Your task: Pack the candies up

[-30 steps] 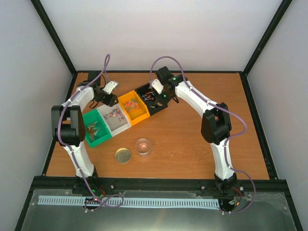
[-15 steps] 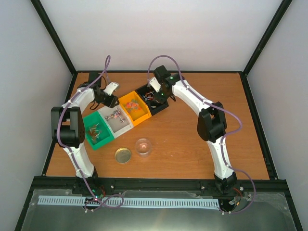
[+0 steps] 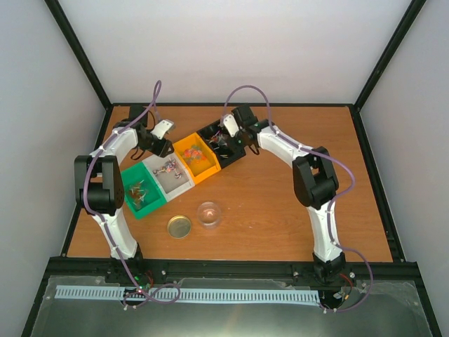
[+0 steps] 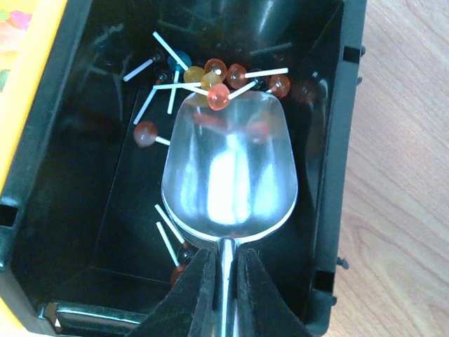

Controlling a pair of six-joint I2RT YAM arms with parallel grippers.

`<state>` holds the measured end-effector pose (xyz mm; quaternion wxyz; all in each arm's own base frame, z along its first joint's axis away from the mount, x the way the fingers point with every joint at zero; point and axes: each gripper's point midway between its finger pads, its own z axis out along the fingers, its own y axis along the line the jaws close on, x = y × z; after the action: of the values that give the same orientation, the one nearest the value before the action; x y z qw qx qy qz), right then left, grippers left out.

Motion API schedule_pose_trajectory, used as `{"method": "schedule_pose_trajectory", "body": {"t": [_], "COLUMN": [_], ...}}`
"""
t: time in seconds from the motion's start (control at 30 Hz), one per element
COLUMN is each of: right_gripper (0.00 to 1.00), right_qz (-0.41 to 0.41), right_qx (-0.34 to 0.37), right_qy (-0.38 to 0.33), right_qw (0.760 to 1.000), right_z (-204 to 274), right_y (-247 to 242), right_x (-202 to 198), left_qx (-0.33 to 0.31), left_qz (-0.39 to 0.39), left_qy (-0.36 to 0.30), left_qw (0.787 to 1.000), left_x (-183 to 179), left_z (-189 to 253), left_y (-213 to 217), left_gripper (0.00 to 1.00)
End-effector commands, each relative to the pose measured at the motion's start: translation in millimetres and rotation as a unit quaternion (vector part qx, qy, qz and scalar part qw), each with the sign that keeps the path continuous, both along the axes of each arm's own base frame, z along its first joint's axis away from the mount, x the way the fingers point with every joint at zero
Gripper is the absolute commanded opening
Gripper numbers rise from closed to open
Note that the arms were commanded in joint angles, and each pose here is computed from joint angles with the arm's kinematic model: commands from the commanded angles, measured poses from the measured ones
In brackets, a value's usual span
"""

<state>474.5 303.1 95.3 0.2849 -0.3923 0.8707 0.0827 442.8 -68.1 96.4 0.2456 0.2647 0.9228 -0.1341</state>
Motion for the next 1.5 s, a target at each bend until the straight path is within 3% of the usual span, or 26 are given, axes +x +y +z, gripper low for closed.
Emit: {"method": "schedule_pose_trajectory", "body": {"t": [0.0, 0.47, 0.8, 1.2, 1.47], "right_gripper": [0.03, 0.03, 0.03, 0.03, 0.03], "right_qz": [-0.017, -0.011, -0.036, -0.031, -0.023], "right_qx": [0.003, 0.133, 0.221, 0.232, 0.159], "right_qy": [0.029, -0.130, -0.124, -0.154, -0.090], "right_qw": [0.999, 0.982, 0.967, 0.960, 0.983], "right_z": [-45, -22, -7, 7, -4], "right_y": [-14, -16, -21, -26, -39], "right_x": [-17, -33, -29, -35, -47], "left_qx": [0.001, 0.004, -0.009, -0.021, -0.016], "left_qz": [-0.026, -0.027, -0.021, -0.023, -0.025], "left_qy": [0.034, 0.035, 0.021, 0.018, 0.018], "left_qw": [0.999, 0.999, 1.000, 0.999, 0.999], "left_x": [-11, -11, -5, -3, -2], "left_z": [-7, -1, 26, 45, 51], "left_y": [-6, -5, -8, -11, -10], "left_gripper": [0.48, 0.52, 0.69, 0.72, 0.72]}}
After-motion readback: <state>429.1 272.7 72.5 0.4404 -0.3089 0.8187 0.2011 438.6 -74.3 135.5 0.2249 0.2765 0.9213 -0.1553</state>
